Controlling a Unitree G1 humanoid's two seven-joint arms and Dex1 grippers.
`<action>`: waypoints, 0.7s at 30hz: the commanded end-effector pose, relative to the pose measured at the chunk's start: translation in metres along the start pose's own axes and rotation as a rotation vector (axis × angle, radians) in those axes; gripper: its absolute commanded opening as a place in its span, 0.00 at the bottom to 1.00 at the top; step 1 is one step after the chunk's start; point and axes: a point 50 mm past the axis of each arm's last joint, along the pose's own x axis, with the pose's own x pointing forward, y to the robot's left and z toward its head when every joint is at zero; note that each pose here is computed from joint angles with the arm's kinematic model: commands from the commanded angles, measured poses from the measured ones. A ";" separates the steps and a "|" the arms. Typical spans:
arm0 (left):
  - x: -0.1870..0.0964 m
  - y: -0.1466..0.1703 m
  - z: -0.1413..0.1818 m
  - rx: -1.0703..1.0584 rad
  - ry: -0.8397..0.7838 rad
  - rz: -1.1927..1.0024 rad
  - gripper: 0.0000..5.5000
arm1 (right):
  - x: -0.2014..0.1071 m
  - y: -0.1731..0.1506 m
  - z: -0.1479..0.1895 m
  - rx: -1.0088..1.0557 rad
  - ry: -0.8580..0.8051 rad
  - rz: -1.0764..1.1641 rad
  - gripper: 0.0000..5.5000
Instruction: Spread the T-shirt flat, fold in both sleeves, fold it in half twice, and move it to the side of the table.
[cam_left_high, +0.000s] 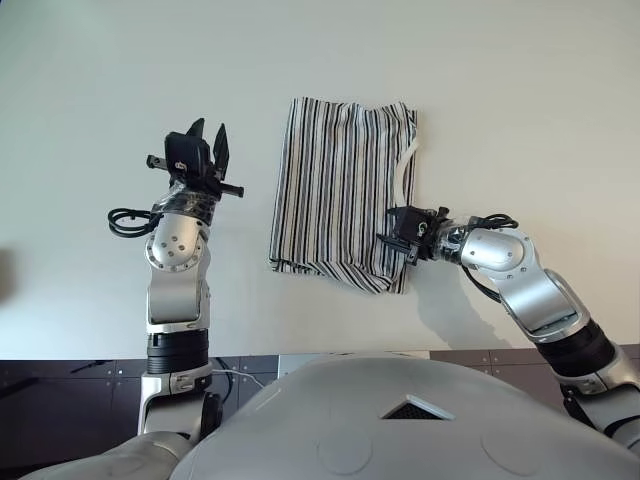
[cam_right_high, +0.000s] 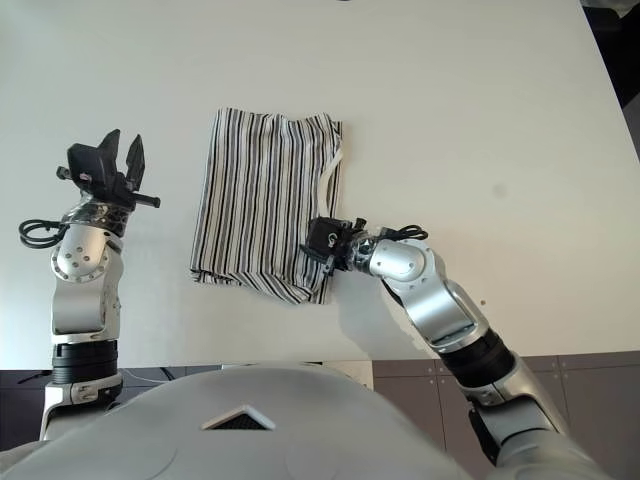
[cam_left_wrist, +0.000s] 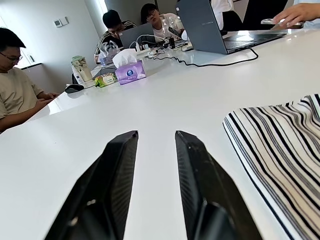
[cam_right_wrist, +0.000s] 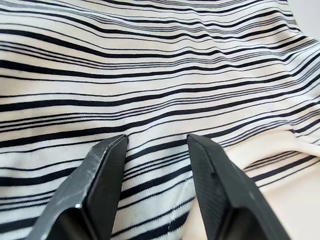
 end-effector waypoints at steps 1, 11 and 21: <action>-0.031 -0.002 -0.007 0.156 0.054 -0.176 0.25 | -0.011 -0.005 -0.013 -0.004 0.083 -0.030 0.39; -0.071 -0.005 -0.014 0.560 0.033 -0.682 0.25 | -0.073 -0.014 0.014 -0.311 -0.050 -0.221 0.39; -0.083 -0.020 -0.040 0.778 -0.012 -1.018 0.44 | -0.074 0.028 -0.046 -0.795 -0.034 0.091 0.47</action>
